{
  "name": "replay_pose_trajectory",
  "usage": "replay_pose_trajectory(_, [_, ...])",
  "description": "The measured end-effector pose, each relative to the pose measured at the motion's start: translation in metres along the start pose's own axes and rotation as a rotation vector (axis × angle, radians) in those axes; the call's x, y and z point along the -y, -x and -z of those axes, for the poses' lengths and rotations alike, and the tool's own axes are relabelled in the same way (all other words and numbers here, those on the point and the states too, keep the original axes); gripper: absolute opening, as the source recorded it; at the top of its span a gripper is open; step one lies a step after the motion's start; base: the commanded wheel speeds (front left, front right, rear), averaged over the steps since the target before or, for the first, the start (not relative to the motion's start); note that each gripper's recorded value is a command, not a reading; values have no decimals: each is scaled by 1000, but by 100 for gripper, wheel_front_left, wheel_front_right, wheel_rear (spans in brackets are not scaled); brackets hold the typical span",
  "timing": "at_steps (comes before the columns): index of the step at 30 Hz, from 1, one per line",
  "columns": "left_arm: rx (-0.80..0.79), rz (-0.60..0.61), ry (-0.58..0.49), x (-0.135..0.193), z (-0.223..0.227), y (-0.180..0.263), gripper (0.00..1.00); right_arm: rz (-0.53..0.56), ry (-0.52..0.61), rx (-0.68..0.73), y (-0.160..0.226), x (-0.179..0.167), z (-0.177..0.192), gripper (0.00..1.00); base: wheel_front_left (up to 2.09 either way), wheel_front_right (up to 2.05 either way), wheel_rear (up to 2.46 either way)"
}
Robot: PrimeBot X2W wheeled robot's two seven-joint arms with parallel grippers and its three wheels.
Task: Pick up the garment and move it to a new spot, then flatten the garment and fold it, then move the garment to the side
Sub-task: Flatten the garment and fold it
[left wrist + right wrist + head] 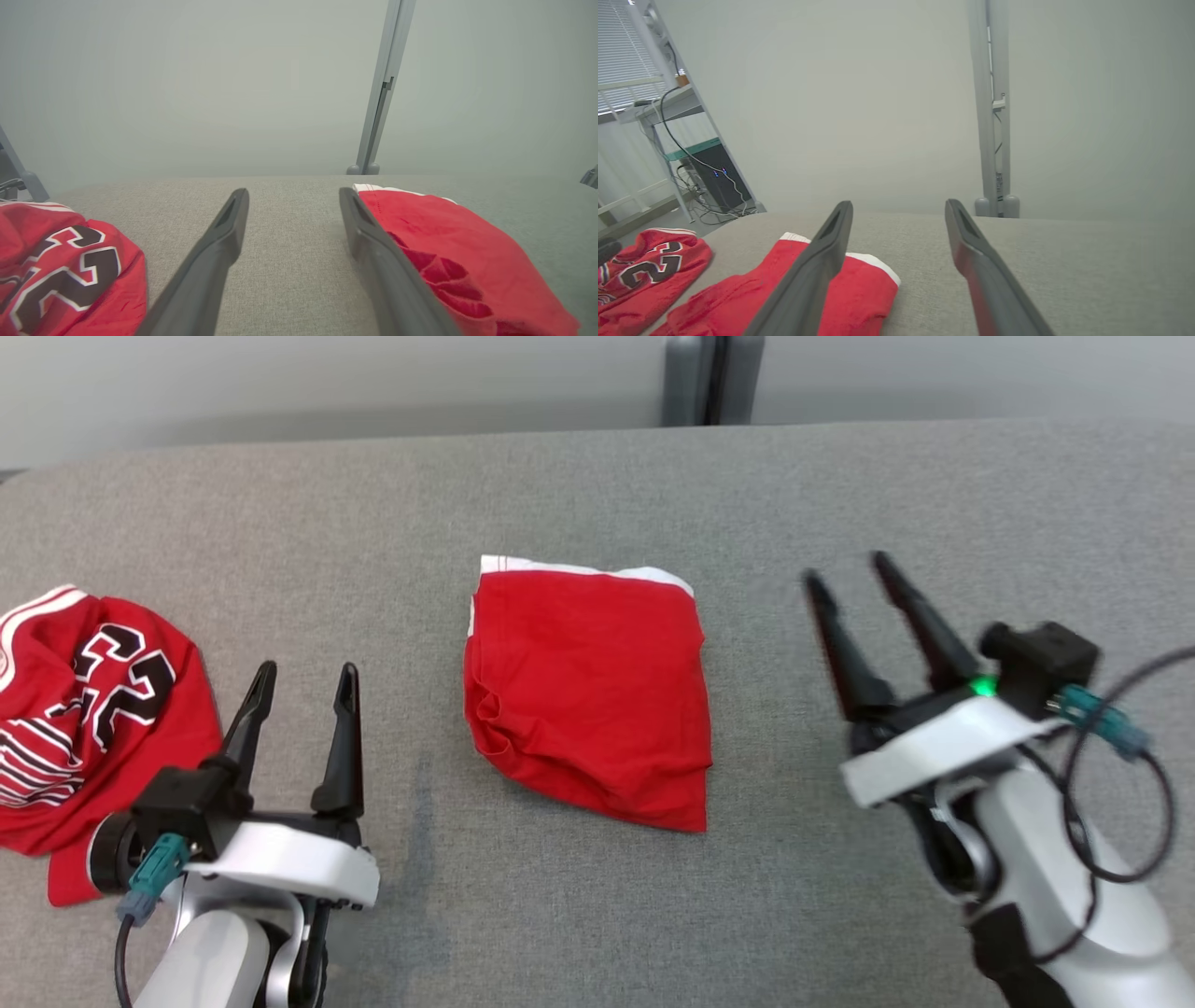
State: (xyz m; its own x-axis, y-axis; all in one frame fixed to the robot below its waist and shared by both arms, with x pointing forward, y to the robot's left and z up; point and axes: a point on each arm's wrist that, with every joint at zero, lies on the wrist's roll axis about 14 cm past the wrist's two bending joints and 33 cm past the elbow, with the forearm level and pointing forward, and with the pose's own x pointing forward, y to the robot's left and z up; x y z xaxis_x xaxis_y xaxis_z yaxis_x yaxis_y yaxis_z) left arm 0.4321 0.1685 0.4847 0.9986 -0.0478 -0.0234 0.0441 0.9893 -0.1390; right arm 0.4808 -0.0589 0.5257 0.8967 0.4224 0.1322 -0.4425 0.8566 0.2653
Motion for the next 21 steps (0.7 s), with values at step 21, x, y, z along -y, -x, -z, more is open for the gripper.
replay_pose_trajectory(21, [16,-12,-43,-6,-22,50,100,317,113,-39,116,67,-25,100,0,0,0])
